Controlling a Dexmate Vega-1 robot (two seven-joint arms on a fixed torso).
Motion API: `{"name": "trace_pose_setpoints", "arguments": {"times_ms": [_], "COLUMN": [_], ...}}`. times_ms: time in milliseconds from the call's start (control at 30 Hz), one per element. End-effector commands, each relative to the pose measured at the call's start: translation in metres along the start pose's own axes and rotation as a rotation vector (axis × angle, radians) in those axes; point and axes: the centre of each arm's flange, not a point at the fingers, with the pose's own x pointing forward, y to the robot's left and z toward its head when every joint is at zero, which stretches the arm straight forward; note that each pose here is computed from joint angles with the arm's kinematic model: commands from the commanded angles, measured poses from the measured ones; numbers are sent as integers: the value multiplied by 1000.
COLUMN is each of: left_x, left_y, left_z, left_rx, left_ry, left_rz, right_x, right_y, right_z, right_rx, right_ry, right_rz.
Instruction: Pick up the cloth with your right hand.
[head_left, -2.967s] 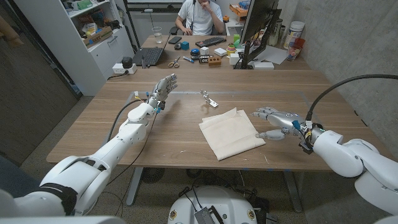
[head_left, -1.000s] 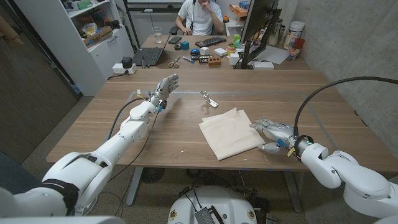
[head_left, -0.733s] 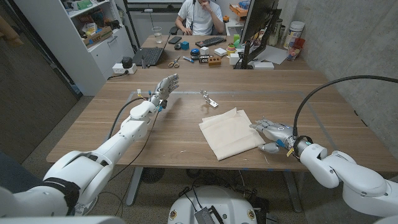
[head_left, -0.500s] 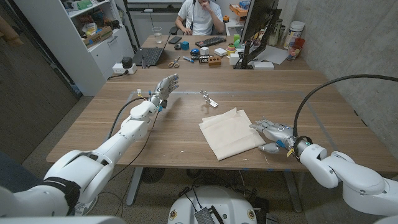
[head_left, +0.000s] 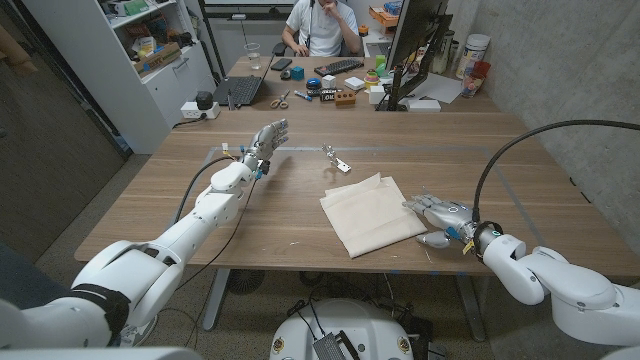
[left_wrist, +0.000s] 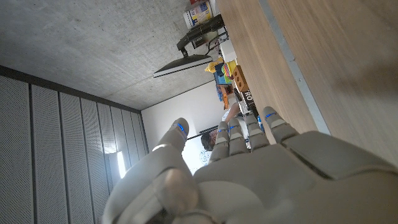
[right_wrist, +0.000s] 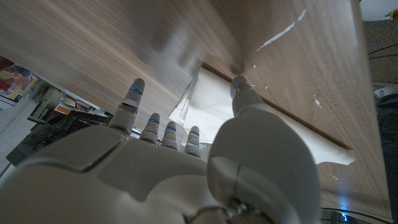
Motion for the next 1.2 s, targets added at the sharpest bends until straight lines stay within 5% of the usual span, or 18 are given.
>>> {"name": "trace_pose_setpoints", "arguments": {"times_ms": [33,1200], "left_x": [0,-7], "left_y": [-3,0], "left_z": [-1,-4], "left_rx": [4,-4], "left_ry": [9,7], "left_rz": [-4,16], "right_x": [2,14], "right_y": [5,7], "right_z": [-1,2], "right_rx": [16,20], "right_ry": [-10,-37], "right_rz": [-3,-38]}}
